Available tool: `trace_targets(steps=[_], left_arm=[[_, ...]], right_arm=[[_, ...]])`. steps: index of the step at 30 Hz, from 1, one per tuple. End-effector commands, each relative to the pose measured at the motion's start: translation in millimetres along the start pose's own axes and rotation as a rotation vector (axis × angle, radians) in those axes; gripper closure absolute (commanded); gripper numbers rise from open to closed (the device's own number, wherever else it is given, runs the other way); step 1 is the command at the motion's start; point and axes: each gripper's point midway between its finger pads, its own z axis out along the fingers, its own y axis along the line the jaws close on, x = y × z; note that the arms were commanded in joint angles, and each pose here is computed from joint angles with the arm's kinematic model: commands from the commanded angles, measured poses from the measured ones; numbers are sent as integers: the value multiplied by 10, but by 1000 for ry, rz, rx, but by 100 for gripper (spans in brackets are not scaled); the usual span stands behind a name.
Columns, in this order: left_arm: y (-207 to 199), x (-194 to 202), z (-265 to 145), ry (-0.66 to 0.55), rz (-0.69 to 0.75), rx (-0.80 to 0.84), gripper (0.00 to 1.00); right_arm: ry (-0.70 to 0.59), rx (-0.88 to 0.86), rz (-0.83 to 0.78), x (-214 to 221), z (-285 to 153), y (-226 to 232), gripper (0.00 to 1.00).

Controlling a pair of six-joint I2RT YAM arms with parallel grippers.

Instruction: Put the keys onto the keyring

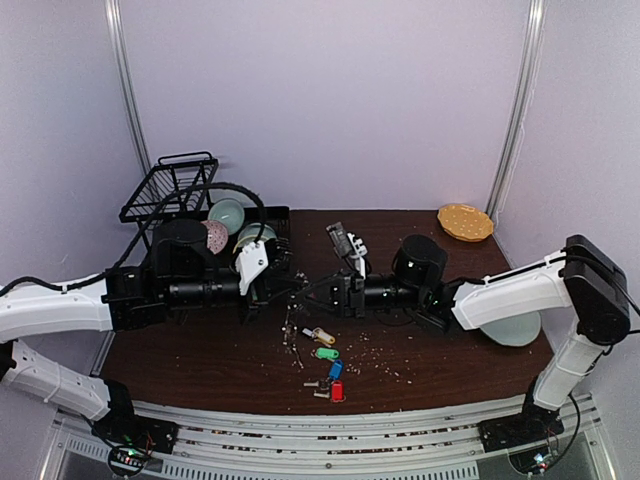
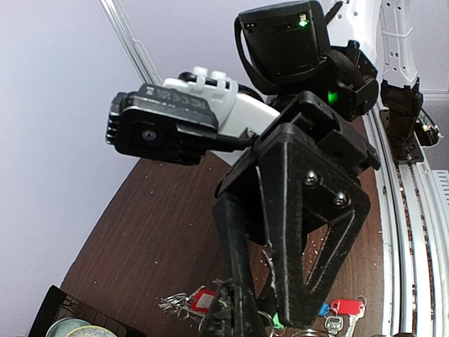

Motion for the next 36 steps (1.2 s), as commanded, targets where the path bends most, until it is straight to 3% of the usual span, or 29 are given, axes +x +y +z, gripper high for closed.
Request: trace_targets(steps=[1, 4, 9, 13, 19, 28, 29, 31, 33, 36], left_arm=[[96, -282, -62, -97, 22, -43, 100], [96, -287, -66, -99, 23, -44, 100], [90, -284, -68, -98, 23, -43, 100], [103, -276, -84, -95, 21, -52, 100], [171, -225, -69, -66, -16, -88, 100], [245, -110, 26, -1, -127, -104, 100], [220, -131, 30, -13, -140, -84, 94], [177, -187, 25, -41, -167, -40, 68], [193, -217, 2, -59, -207, -9, 50], [326, -207, -96, -74, -243, 10, 41]], right_arm=[[-51, 3, 68, -147, 45, 5, 68], [-64, 25, 95, -159, 47, -48, 71], [-53, 36, 105, -128, 63, -90, 91], [-42, 36, 87, -105, 54, -78, 100], [7, 90, 42, 4, 5, -140, 100], [119, 211, -162, 77, -150, -150, 100], [122, 225, -183, 59, -164, -144, 100], [145, 246, -229, 48, -195, -141, 100], [181, 281, -280, 54, -237, -157, 100], [232, 310, -374, 24, -309, -101, 100]])
